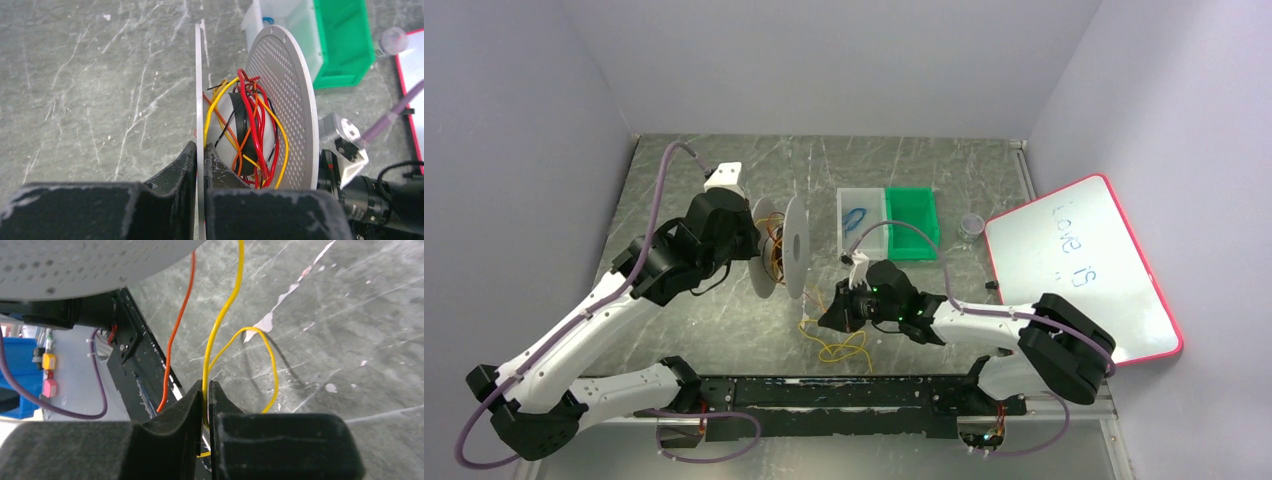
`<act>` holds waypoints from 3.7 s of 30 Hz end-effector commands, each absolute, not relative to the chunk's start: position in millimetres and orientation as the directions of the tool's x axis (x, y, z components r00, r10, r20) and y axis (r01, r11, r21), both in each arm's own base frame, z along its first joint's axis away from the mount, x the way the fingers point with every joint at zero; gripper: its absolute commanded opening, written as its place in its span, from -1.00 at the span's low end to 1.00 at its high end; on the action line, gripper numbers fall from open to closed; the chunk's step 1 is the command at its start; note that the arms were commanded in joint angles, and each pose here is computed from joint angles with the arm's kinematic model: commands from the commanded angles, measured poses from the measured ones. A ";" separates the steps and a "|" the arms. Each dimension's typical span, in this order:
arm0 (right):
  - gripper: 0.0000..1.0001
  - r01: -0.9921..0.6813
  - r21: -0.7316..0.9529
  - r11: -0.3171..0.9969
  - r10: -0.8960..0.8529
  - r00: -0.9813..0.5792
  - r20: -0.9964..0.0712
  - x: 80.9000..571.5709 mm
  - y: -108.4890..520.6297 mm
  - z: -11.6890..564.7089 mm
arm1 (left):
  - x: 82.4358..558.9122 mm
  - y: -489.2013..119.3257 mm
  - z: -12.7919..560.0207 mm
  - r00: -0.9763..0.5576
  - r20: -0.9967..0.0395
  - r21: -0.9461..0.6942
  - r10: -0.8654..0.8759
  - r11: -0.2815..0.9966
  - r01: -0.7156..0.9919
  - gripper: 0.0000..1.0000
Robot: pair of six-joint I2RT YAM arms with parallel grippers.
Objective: Wrap the cables
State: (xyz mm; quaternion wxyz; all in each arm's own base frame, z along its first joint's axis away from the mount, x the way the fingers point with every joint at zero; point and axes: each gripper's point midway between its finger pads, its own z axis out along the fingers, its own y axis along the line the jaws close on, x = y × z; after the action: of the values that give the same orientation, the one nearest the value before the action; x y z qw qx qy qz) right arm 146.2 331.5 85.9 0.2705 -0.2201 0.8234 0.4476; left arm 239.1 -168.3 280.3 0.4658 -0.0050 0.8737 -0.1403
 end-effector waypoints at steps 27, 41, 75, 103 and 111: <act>-0.61 -0.632 0.695 0.343 -0.316 -0.774 -0.549 101.2 395.4 64.7 | 293.4 -133.8 217.6 -0.566 -0.770 -0.233 -0.294 0.956 -0.179 -0.87; -0.49 -0.634 0.654 0.413 -0.274 -0.771 -0.574 117.2 395.7 75.2 | 292.8 -144.9 185.6 -0.626 -0.731 -0.210 -0.272 0.962 -0.172 -0.86; 0.07 -0.552 0.458 0.697 -0.247 -0.784 -0.569 104.1 267.2 95.4 | 295.1 -141.3 177.9 -0.627 -0.753 -0.119 -0.198 0.979 -0.167 -0.86; 0.10 -0.317 0.439 0.841 -0.048 -0.852 -0.522 105.8 217.0 83.4 | 297.6 -141.1 183.0 -0.620 -0.766 -0.097 -0.169 0.984 -0.149 -0.86; 0.10 -0.398 0.523 0.754 -0.062 -0.835 -0.546 110.4 256.3 95.8 | 295.4 -138.9 183.7 -0.618 -0.768 -0.096 -0.171 0.984 -0.153 -0.86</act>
State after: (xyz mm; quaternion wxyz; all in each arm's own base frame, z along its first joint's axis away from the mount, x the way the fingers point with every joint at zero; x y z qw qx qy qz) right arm 105.7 229.7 80.7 0.2451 -0.1101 0.9215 0.2803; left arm 292.4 -139.5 175.6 0.4139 -0.0881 0.9059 -0.0136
